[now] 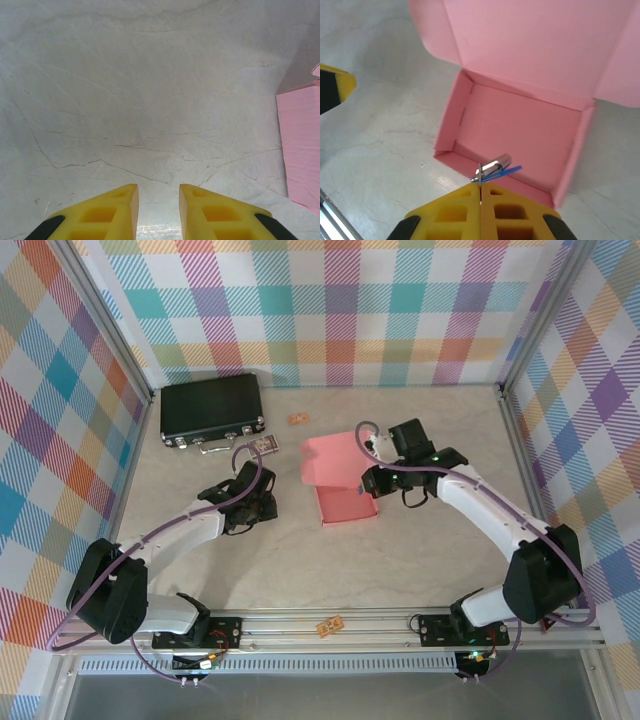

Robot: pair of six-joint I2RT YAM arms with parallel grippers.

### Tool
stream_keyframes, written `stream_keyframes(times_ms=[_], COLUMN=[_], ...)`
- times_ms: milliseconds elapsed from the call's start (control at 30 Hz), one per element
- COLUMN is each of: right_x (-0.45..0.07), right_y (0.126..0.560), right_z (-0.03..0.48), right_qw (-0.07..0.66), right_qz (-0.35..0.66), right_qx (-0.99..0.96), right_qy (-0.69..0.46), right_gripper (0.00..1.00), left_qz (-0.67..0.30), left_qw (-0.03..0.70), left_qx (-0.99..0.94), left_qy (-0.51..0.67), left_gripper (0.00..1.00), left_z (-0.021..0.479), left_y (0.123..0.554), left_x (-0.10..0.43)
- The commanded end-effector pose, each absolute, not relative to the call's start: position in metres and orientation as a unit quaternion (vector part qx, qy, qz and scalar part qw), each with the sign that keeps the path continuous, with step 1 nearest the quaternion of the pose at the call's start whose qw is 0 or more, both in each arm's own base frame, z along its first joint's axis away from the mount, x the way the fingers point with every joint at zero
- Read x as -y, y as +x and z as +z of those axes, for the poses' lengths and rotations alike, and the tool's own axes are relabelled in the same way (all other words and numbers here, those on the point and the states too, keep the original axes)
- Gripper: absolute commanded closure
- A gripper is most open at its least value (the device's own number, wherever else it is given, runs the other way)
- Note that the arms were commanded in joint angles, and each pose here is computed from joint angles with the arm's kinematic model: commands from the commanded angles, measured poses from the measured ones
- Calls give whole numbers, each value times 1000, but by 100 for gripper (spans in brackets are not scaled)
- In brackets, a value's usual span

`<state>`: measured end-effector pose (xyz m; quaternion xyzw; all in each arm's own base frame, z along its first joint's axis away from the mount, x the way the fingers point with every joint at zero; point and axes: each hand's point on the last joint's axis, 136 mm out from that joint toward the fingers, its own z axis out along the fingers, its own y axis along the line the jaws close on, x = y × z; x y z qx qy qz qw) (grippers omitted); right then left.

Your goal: Fold the paper box

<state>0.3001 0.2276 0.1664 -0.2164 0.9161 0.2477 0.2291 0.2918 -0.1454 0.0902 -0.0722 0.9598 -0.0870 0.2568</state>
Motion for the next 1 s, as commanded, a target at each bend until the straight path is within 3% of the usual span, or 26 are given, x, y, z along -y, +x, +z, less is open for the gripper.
stream_keyframes(times_ms=[0, 467, 833, 967], right_x=[-248, -264, -253, -239], right_y=[299, 302, 311, 320], right_z=[147, 70, 89, 110], right_qw=[204, 117, 159, 198], right_qz=[266, 236, 201, 169], right_qx=[-918, -945, -946, -944], right_qy=[-213, -194, -200, -202], right_gripper=[100, 99, 61, 59], left_qz=[-98, -99, -102, -105], left_qw=[264, 262, 265, 273], left_qx=[-957, -958, -958, -956], left_qy=[-68, -63, -37, -17], left_gripper=[73, 73, 70, 65], left_z=[98, 97, 104, 114], left_y=[300, 299, 311, 322], left_x=[151, 152, 161, 170])
